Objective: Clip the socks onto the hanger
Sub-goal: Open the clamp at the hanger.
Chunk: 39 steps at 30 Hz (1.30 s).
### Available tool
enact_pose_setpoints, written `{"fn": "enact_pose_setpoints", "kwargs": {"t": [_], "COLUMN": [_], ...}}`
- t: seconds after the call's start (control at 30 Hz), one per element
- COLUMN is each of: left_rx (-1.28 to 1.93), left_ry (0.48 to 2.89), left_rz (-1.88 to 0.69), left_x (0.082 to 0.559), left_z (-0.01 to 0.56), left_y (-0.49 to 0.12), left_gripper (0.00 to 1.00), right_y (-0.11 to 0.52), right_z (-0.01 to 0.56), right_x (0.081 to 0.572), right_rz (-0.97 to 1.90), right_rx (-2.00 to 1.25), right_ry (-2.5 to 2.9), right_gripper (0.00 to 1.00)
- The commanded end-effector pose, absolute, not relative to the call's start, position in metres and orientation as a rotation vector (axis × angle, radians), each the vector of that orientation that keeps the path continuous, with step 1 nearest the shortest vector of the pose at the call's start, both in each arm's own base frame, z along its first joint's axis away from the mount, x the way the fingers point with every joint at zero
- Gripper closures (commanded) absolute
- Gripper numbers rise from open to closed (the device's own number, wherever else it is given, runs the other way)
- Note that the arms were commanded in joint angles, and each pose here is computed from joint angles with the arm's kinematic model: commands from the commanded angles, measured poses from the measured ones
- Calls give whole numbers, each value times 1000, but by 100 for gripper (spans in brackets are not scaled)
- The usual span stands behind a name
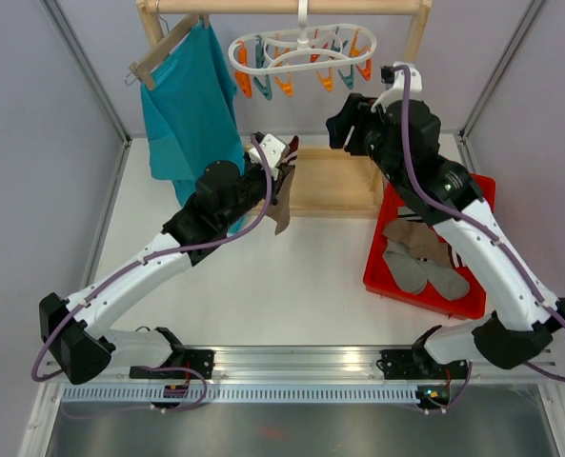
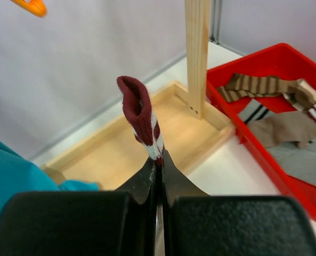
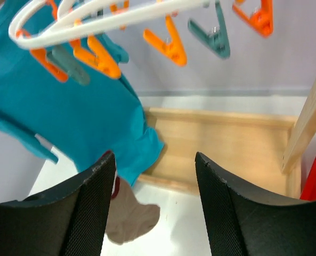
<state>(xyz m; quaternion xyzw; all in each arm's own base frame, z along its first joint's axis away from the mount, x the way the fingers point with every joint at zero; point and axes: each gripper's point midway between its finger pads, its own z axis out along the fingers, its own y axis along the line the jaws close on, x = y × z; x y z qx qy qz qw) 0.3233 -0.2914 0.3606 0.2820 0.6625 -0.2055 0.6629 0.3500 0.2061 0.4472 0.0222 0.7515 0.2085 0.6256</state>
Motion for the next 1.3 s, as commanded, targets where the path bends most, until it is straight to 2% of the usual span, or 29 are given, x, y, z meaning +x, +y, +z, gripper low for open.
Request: {"fn": "enact_pose_setpoints", "kwargs": {"t": [0.0, 0.2, 0.33, 0.5, 0.8, 1.27], "left_rx": [677, 694, 701, 697, 689, 704], "left_ry": [1331, 1253, 1237, 1243, 1229, 1247], "left_rz": [-310, -306, -340, -369, -363, -364], "left_x": [332, 336, 339, 346, 350, 356], "left_z": [389, 397, 399, 403, 411, 403], "left_y": [-280, -288, -299, -309, -309, -309], "left_gripper": [98, 98, 98, 98, 98, 98], "right_y": [193, 201, 210, 216, 219, 225], "right_z": [470, 482, 466, 469, 470, 473], "right_x": [367, 414, 443, 450, 464, 478], "right_rz": [387, 361, 310, 316, 274, 269], "right_rx": [19, -123, -182, -215, -228, -227], "right_ry": [1704, 1654, 1659, 1617, 1584, 1549], "right_gripper": [33, 35, 37, 41, 41, 34]}}
